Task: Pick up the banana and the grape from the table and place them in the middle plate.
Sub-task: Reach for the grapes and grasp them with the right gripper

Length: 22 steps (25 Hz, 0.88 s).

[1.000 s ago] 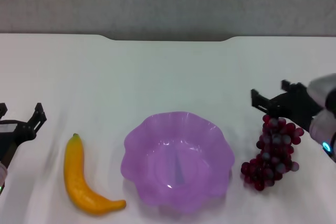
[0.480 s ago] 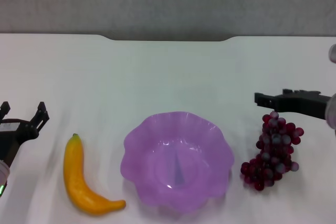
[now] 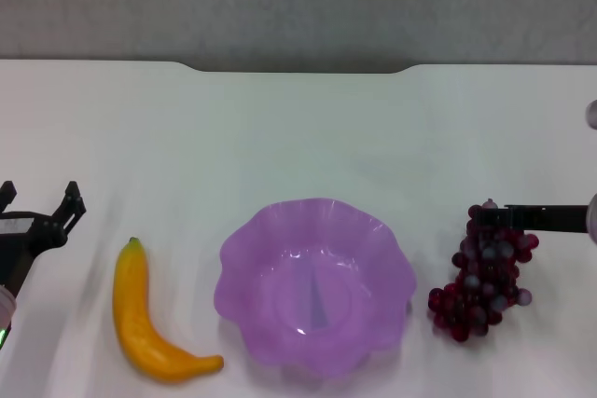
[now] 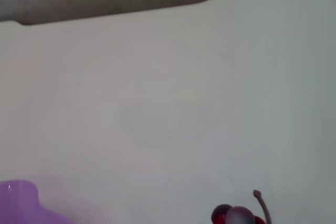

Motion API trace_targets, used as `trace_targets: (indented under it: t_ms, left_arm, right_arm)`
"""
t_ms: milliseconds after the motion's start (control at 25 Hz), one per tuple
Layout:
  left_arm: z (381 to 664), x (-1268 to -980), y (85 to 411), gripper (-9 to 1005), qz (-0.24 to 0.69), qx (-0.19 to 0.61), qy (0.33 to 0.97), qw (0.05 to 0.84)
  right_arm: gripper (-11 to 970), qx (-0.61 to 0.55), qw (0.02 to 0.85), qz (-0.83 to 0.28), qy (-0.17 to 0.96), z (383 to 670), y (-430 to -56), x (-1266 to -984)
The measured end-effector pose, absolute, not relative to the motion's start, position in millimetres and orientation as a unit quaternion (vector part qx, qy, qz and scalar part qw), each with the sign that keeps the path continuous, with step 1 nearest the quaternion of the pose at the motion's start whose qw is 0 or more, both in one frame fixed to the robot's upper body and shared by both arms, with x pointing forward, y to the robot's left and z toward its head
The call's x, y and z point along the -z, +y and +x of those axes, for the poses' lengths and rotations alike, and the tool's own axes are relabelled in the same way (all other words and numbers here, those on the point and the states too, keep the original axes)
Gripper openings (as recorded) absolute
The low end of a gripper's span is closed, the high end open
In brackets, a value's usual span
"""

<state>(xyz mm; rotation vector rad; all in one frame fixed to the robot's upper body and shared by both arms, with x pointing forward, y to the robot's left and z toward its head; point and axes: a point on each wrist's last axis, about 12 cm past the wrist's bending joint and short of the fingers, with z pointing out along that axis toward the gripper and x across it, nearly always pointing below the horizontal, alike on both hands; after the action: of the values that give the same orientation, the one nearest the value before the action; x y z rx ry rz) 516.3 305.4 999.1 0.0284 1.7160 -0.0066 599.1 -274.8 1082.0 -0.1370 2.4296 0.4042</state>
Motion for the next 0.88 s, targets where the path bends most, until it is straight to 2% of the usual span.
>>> trace_targets:
  t_ms: [880]
  left_arm:
    - [519.8,-1001.9,302.6,893,0.016,0.007,0.752,0.659]
  right_arm:
    - [783,-0.116,0.311,-0.066,0.941,606.3,-274.7,-1057.3]
